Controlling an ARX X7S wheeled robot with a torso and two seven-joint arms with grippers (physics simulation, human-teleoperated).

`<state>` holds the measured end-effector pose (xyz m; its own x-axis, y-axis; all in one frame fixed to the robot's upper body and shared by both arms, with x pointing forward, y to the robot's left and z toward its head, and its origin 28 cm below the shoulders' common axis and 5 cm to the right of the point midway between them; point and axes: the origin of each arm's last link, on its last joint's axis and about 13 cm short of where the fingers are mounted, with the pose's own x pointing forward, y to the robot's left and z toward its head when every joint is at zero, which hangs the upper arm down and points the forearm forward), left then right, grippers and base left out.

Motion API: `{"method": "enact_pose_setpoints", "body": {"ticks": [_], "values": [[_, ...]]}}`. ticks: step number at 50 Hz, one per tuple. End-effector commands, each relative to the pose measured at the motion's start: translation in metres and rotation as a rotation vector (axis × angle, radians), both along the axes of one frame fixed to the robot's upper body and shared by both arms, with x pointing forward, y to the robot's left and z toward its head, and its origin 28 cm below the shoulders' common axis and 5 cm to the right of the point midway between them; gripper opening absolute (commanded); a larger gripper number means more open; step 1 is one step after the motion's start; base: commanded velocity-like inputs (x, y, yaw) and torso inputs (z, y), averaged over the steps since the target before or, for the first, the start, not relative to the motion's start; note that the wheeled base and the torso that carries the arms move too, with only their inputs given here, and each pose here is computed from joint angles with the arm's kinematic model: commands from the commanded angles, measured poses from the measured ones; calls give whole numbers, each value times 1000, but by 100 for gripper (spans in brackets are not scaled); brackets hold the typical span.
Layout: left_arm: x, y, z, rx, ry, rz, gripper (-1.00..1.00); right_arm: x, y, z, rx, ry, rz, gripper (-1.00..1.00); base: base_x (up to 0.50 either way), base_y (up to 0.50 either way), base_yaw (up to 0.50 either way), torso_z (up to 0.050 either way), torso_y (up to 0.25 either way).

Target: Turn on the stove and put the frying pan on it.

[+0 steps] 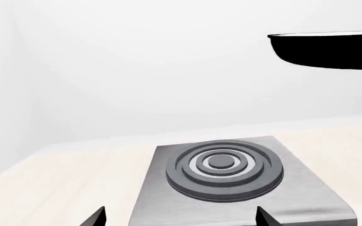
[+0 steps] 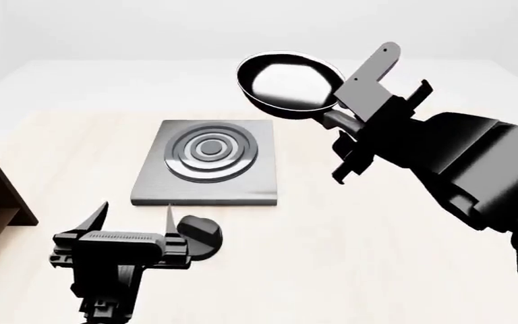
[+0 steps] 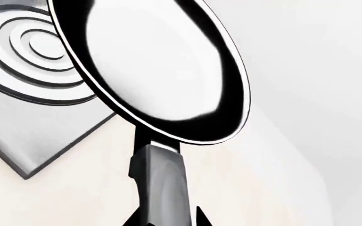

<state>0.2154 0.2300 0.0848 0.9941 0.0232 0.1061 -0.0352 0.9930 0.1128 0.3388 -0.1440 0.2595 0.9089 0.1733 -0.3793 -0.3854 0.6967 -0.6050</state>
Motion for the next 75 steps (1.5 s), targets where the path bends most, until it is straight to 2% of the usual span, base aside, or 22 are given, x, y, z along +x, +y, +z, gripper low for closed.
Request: {"method": "enact_pose_setpoints", "body": {"ticks": [1,2,14,18,49,62,75], "values": [[-3,1,-2,3,-63,-33,100,15,15,22,-26,-146,-14,-100,0,0,0,0,0],[-5,2,-3,4,-87,-46,100,18,18,23,-17,-154,-16,-100,0,0,0,0,0],[-6,2,-3,-40,-64,-105,100,33,43,27,-1,-153,2,-100,0,0,0,0,2],[-6,3,-2,-46,-71,-108,100,38,56,25,3,-152,18,-100,0,0,1,0,3],[-8,5,-1,-62,-80,-125,100,55,106,14,15,-177,72,-100,0,0,0,0,2],[-9,5,-3,-64,-83,-126,100,58,118,8,-9,-196,52,-100,0,0,0,0,-242],[-10,5,-4,-68,-79,-124,100,58,128,2,23,-185,51,-100,-1,0,0,0,-250]]}}
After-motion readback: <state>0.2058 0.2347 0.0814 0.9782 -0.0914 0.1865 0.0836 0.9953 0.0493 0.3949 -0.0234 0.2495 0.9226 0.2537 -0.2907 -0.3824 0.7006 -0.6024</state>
